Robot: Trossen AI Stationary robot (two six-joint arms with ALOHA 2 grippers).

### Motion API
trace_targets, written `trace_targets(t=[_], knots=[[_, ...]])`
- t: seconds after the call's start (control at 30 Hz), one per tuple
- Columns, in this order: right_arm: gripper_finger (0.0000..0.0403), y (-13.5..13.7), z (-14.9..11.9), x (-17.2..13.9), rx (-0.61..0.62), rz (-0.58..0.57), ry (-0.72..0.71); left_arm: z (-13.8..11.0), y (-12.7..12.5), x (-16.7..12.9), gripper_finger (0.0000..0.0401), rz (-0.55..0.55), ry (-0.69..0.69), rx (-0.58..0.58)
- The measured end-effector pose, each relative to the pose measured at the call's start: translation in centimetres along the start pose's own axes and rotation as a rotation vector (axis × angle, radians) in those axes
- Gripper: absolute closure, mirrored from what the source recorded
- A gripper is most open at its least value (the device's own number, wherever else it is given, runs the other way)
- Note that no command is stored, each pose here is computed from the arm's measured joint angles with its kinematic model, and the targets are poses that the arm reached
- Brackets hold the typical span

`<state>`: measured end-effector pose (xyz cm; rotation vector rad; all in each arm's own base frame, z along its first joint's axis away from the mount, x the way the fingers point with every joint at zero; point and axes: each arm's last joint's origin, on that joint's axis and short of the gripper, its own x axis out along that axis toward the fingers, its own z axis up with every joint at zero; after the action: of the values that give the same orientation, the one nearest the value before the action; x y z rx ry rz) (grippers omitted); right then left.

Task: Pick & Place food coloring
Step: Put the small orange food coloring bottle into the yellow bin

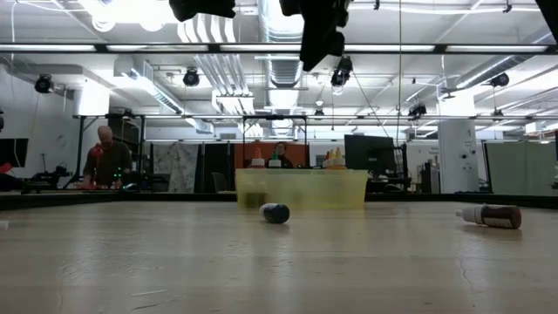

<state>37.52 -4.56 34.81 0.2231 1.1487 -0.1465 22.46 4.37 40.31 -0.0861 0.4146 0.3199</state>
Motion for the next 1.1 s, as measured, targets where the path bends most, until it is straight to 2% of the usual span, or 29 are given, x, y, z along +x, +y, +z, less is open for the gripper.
trace_targets(t=[0.2,0.5,0.7,1.1], knots=[[0.0271,2.1,-0.5,0.1,0.025,0.019,0.024,0.0,0.0,0.0,0.0311,0.0,0.0,0.0],[0.0275,6.1,-3.1,-0.1,0.075,0.013,0.189,0.0,0.0,0.0,0.0311,0.0,0.0,0.0],[0.0273,8.5,-4.2,-0.2,0.117,0.013,0.222,0.0,0.0,0.0,0.0311,0.0,0.001,0.0],[0.0265,10.7,-5.9,0.8,0.245,-0.021,0.279,0.0,0.0,0.0,0.0311,-0.001,0.001,0.024]])
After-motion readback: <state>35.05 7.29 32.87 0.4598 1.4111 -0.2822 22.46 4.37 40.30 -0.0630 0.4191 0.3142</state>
